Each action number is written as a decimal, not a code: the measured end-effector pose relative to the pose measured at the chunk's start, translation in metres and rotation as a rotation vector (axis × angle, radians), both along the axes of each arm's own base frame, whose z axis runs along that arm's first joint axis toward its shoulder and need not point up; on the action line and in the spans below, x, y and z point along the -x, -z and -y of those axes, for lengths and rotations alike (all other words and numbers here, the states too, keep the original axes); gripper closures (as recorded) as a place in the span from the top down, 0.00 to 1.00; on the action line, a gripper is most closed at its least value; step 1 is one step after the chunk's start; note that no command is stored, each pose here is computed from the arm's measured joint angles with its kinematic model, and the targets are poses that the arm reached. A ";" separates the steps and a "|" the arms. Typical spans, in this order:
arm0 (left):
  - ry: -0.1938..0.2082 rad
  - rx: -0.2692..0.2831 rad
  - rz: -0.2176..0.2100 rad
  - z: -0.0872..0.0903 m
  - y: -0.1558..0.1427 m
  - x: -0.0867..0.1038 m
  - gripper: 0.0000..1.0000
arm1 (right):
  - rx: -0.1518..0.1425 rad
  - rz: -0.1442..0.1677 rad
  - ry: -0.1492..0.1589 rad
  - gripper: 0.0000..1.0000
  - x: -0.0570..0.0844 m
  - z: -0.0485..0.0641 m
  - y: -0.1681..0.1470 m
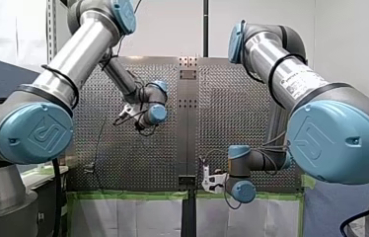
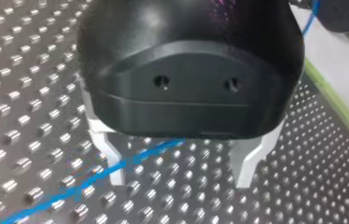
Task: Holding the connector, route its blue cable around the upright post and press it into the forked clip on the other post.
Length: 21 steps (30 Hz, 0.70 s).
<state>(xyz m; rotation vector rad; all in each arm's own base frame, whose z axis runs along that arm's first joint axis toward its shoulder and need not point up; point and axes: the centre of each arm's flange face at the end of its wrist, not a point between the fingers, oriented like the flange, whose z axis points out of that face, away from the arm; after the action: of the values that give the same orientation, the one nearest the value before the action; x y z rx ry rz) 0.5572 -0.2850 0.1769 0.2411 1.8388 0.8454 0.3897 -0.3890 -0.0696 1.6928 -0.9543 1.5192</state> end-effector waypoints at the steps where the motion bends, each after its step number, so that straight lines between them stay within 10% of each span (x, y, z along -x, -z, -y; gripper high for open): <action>1: 0.002 0.001 -0.006 0.001 0.006 0.000 1.00 | 0.000 0.000 0.000 0.00 0.000 0.000 -0.001; 21: 0.122 0.033 -0.108 0.022 0.083 0.030 1.00 | 0.002 0.001 0.001 0.00 -0.001 0.002 -0.006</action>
<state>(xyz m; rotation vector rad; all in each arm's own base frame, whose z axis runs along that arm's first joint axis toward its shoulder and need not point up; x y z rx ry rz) 0.5268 -0.3067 0.0939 0.3802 1.9160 0.7288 0.3906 -0.3906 -0.0636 1.6903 -0.9534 1.5205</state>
